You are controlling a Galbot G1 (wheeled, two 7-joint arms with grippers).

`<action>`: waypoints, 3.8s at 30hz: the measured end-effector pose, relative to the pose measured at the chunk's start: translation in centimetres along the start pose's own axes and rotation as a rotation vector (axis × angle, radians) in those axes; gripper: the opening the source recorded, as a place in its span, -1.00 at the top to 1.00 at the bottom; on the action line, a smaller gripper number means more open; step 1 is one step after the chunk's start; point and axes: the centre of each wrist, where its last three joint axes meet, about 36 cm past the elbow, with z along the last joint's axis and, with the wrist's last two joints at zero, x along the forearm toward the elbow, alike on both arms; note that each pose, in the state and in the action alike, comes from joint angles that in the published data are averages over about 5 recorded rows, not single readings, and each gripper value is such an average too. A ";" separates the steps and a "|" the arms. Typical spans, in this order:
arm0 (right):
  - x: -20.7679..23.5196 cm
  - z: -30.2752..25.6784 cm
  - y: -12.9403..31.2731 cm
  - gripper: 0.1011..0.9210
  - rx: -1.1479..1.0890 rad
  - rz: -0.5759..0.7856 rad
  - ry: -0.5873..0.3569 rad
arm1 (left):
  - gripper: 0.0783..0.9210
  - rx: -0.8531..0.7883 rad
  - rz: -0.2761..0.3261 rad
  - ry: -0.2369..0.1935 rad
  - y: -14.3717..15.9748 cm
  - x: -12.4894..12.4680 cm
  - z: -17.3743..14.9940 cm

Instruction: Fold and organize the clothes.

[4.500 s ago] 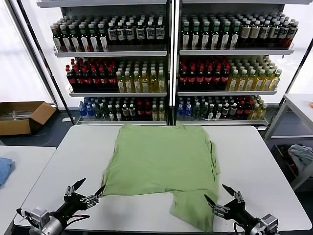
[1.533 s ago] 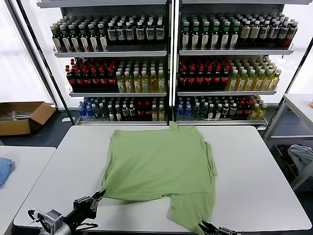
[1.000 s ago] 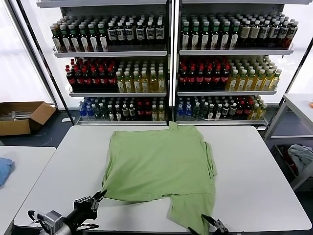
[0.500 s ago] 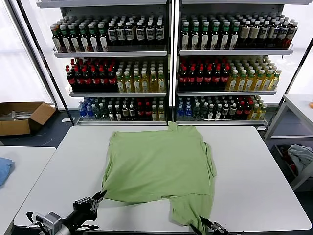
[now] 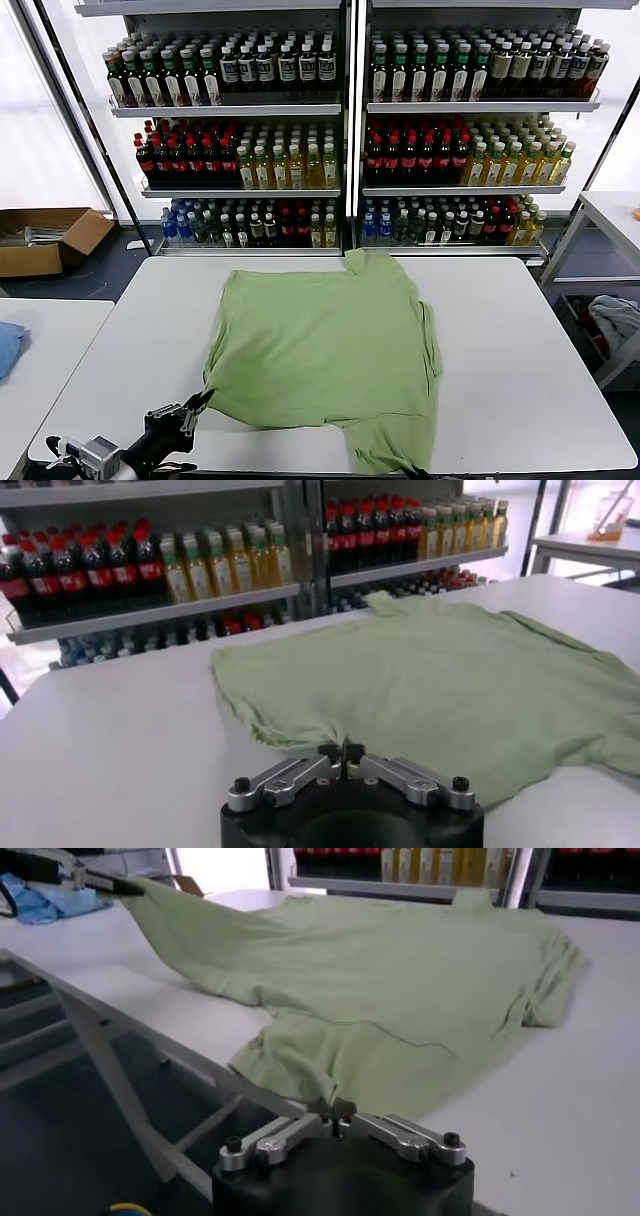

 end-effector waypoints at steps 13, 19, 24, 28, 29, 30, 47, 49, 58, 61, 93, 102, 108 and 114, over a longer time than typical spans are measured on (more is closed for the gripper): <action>-0.8 -3.3 -1.0 0.98 -0.090 0.025 -0.166 | 0.99 0.005 0.005 -0.004 -0.2 0.4 -1.1; -3.0 -4.7 -2.5 0.98 -0.132 0.054 -0.258 | 0.99 0.013 0.013 -0.026 0.8 -1.0 -1.4; -5.2 -6.1 -4.2 0.98 -0.142 0.072 -0.313 | 0.99 0.024 0.027 -0.032 2.2 -2.5 -1.6; -7.2 -7.1 -6.0 0.98 -0.137 0.084 -0.344 | 0.99 0.037 0.034 -0.032 3.6 -4.0 -2.0; -7.8 -7.3 -6.4 0.98 -0.136 0.087 -0.350 | 0.99 0.040 0.036 -0.032 4.0 -4.3 -2.1; -8.3 -7.5 -6.9 0.98 -0.135 0.090 -0.354 | 0.99 0.044 0.037 -0.031 4.4 -4.7 -2.2; -18.0 -10.0 -12.7 0.64 -0.131 0.136 -0.344 | 0.80 0.098 0.002 -0.026 8.6 -11.6 -2.7; -18.5 -10.1 -13.1 0.49 -0.125 0.147 -0.340 | 0.66 0.101 -0.009 -0.026 8.7 -12.0 -2.6; -17.4 -9.8 -13.6 -0.13 -0.092 0.220 -0.304 | 0.04 0.093 -0.043 -0.024 9.0 -12.0 -2.0; -16.0 -9.4 -13.3 -0.32 -0.081 0.249 -0.287 | -0.16 0.093 -0.045 -0.015 8.6 -11.7 -1.4; -12.4 -2.9 -7.6 0.38 -0.125 0.273 -0.089 | -0.31 0.135 -0.036 0.053 6.6 -13.4 2.0; -12.5 -2.9 -7.7 0.96 -0.139 0.257 -0.069 | 0.31 0.133 -0.018 0.058 6.8 -13.2 2.3; -12.0 -3.1 -7.9 0.99 -0.139 0.250 -0.063 | 0.72 0.129 -0.004 0.057 7.1 -12.9 2.4; -11.3 -3.1 -8.3 0.99 -0.133 0.251 -0.057 | 0.93 0.123 0.022 0.044 7.4 -12.3 2.3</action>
